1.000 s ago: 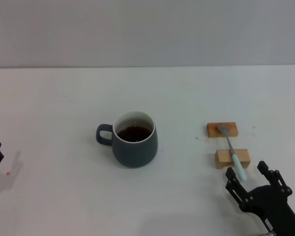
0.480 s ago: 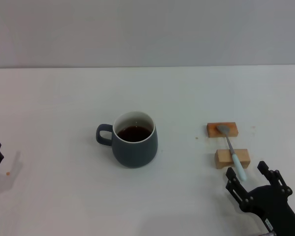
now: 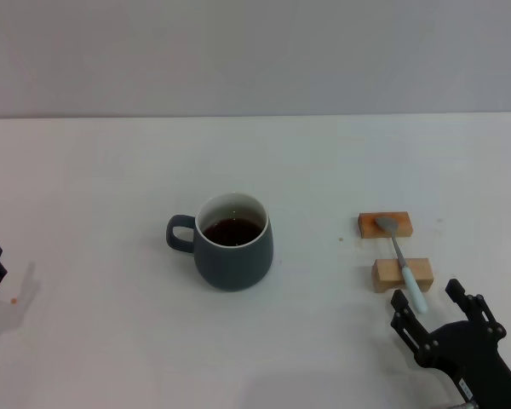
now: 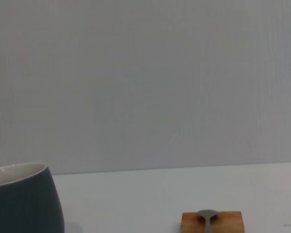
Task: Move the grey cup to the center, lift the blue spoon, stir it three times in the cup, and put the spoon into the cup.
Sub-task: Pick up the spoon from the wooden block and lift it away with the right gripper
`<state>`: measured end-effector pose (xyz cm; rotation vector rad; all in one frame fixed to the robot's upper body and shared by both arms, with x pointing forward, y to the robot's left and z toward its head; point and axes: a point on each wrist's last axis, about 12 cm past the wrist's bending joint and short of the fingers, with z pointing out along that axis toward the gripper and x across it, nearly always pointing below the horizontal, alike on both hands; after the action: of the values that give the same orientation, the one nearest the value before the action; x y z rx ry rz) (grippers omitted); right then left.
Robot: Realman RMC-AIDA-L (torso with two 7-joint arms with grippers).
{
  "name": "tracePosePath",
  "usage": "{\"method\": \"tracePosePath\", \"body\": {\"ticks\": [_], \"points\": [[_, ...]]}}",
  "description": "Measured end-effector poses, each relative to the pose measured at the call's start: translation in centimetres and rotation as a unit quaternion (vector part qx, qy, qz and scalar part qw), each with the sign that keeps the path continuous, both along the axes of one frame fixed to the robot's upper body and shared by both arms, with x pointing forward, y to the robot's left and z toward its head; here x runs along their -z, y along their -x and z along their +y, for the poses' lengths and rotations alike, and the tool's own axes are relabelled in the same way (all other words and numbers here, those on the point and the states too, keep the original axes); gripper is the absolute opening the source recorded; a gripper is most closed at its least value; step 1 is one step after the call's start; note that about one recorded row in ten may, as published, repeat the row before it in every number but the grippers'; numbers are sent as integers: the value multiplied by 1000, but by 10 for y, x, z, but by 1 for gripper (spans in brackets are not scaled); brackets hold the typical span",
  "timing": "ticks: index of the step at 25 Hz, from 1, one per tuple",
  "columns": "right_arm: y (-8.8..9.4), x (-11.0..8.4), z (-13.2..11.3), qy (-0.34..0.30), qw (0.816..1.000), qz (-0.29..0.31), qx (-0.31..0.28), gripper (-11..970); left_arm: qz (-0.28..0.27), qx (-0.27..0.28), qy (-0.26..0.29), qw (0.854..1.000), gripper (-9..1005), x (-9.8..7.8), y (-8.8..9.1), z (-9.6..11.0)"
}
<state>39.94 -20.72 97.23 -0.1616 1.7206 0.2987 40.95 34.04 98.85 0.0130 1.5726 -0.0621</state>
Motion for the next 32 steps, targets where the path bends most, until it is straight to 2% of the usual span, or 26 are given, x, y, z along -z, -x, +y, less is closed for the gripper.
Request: {"method": "tracePosePath", "body": {"ticks": [17, 32], "points": [[0, 0, 1, -8, 1000, 2, 1, 818, 0, 0, 0, 1000, 858, 0, 1, 0], [0, -1, 1, -8, 1000, 1, 0, 770, 1, -1, -1, 1000, 858, 0, 1, 0]]}}
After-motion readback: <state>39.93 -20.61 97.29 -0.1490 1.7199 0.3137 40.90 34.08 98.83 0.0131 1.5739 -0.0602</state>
